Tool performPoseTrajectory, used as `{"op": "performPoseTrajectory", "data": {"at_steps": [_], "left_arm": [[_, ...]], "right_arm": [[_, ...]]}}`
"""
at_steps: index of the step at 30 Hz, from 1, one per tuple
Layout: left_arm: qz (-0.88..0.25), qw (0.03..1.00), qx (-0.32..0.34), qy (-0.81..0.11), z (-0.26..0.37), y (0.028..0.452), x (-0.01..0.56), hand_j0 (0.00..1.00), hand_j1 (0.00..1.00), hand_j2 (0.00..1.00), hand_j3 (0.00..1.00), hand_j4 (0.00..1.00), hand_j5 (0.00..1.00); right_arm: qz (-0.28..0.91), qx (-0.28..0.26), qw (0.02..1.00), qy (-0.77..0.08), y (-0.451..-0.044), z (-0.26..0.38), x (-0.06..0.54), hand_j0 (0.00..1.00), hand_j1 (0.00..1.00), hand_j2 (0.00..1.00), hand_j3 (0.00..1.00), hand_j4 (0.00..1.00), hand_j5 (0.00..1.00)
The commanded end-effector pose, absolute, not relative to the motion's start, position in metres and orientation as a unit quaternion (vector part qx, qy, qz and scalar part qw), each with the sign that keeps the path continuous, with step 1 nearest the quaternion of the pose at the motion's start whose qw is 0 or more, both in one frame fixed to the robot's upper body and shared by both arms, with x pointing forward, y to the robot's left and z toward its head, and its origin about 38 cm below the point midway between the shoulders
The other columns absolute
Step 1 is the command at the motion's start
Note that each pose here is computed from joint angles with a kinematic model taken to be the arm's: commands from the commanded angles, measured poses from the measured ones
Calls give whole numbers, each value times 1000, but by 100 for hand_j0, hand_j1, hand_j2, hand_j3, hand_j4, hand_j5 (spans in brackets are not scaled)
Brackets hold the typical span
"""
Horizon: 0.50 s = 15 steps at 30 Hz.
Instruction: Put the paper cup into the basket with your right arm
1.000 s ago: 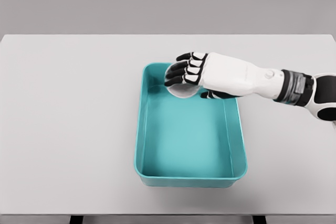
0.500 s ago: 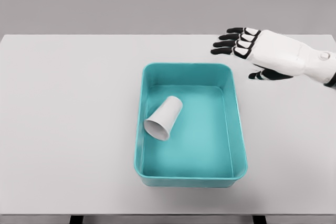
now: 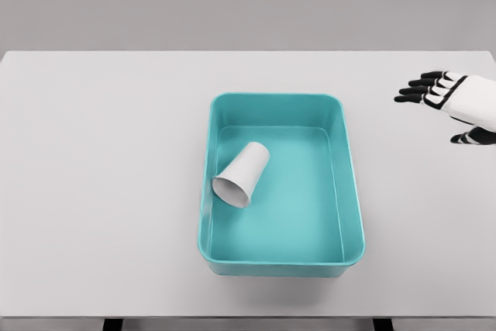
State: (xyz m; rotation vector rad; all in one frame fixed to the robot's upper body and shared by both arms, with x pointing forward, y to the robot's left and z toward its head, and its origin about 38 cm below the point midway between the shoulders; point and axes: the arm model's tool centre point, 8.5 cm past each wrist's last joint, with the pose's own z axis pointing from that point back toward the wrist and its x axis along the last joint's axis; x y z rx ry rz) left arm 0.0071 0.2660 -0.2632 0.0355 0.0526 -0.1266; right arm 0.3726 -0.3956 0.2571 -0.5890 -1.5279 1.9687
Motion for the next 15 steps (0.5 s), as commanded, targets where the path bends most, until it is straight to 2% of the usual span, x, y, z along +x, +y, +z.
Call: {"op": "performPoseTrajectory", "data": {"at_steps": [1,15], "left_arm": [[-63,997,18,26,-263,266,7,100,100,100,100,100,100],[-61,997,17,40,-263,266,-6,100,100,100,100,100,100]], "right_arm": [[736,-219,285,-573,-394,259,372,100,100,100,100,100,100],[734,-210,289,-578,-390,250,372,100,100,100,100,100,100]]}}
